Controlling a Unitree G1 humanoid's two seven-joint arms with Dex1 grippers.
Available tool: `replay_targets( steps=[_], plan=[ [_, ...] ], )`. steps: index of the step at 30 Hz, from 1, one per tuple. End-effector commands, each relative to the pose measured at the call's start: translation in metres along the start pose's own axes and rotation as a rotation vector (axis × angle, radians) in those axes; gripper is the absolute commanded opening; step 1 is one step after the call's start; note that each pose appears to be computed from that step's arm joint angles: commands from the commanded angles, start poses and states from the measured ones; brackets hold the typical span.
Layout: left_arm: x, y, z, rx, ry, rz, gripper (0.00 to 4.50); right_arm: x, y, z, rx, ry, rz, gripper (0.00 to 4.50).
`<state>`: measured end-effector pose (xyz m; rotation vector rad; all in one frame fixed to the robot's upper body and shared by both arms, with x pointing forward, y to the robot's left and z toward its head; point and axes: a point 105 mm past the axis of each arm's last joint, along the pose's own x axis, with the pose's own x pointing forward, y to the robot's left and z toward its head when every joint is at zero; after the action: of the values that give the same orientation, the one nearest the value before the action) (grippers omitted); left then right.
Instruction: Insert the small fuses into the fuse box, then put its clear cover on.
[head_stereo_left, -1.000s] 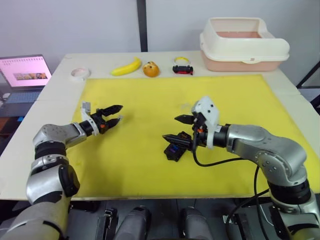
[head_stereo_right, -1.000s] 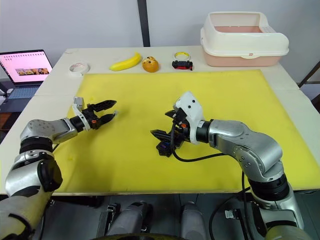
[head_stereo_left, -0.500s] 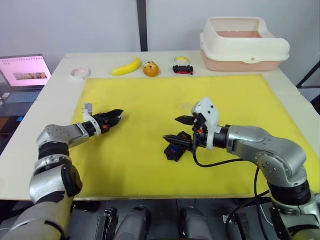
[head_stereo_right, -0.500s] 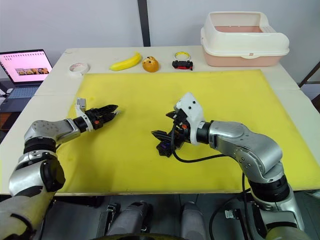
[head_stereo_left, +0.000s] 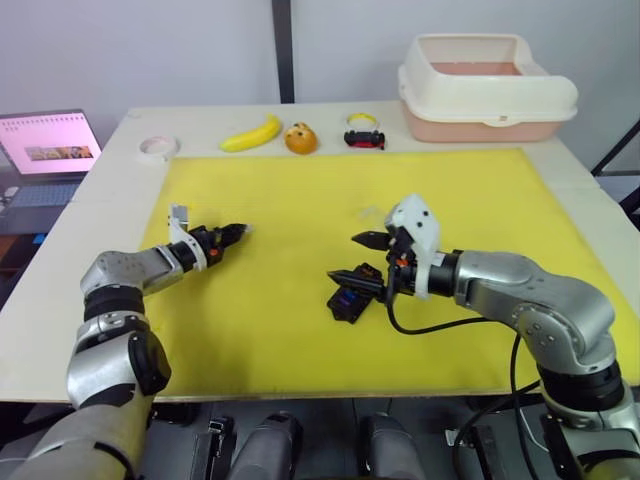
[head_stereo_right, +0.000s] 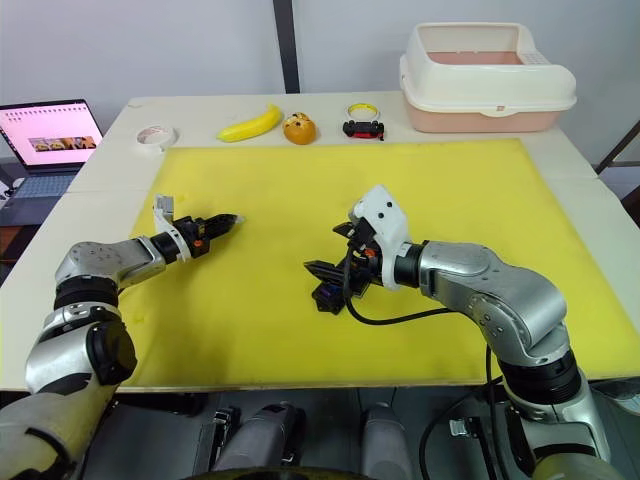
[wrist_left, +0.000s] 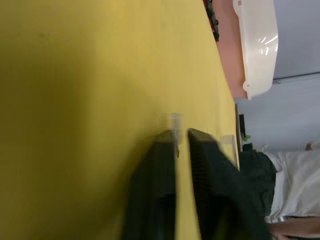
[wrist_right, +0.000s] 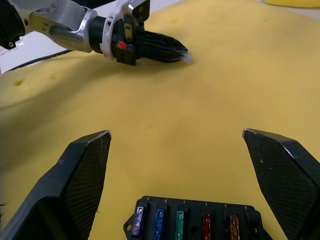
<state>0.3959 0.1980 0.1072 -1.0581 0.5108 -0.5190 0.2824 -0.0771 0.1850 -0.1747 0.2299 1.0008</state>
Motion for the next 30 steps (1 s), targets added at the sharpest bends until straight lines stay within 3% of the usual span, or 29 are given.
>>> replay_targets(
  steps=[1, 8, 11, 20, 30],
  plan=[
    [-0.005, 0.005, 0.003, 0.019, -0.015, 0.030, 0.06, -0.004, 0.000, 0.012, -0.049, -0.040, -0.013, 4.50],
    [-0.033, -0.040, 0.019, 0.137, 0.012, -0.093, 0.06, -0.009, -0.002, 0.015, -0.020, -0.071, -0.030, 4.50],
    [-0.038, -0.070, 0.019, 0.169, 0.028, -0.187, 0.06, -0.010, -0.003, 0.023, 0.073, -0.137, -0.032, 4.50],
    [-0.027, -0.154, -0.010, 0.218, 0.117, -0.469, 0.06, -0.001, -0.003, 0.058, 0.377, -0.368, -0.004, 4.50],
    [-0.013, -0.187, -0.033, 0.144, 0.116, -0.601, 0.06, 0.010, -0.002, 0.095, 0.754, -0.593, 0.012, 4.50]
  ],
)
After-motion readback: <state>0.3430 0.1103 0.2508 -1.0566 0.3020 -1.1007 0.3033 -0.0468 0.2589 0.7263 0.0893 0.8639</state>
